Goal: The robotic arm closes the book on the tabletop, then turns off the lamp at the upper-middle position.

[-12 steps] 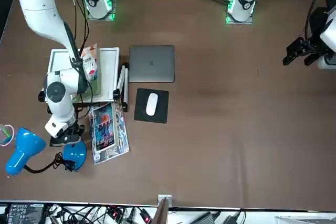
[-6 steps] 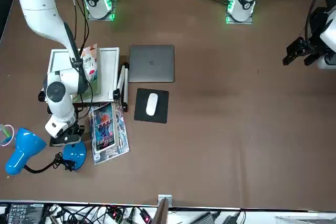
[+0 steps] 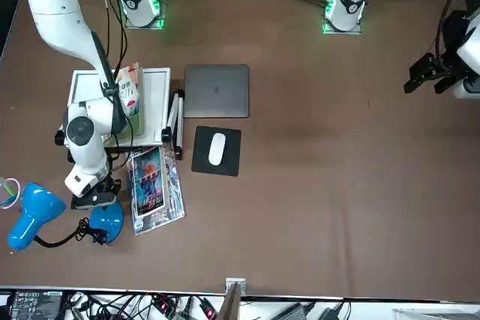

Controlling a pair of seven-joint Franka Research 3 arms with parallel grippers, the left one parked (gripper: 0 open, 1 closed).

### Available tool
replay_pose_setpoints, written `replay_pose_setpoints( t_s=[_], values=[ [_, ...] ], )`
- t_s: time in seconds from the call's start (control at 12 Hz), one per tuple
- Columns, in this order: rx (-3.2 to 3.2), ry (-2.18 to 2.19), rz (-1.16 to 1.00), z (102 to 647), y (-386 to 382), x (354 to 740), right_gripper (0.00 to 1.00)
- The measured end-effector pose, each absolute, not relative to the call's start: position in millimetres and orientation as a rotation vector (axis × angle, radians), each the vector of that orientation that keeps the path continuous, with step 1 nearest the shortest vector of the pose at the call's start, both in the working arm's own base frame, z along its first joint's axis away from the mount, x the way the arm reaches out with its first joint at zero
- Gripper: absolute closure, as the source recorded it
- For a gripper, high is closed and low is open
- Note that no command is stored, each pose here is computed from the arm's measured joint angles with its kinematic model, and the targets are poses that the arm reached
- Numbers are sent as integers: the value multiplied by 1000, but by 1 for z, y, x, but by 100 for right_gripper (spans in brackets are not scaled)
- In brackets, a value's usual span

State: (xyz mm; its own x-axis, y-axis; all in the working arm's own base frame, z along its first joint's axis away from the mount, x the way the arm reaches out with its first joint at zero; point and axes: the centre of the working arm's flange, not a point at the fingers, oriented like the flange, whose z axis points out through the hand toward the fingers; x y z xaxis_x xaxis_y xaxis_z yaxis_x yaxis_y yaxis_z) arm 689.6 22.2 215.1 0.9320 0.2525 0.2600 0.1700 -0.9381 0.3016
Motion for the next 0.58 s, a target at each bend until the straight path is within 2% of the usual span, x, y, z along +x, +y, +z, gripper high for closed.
replay_pose_setpoints(
  t_s=[0.58],
  values=[
    [2817, 321, 447, 211, 23, 690, 99]
  ],
)
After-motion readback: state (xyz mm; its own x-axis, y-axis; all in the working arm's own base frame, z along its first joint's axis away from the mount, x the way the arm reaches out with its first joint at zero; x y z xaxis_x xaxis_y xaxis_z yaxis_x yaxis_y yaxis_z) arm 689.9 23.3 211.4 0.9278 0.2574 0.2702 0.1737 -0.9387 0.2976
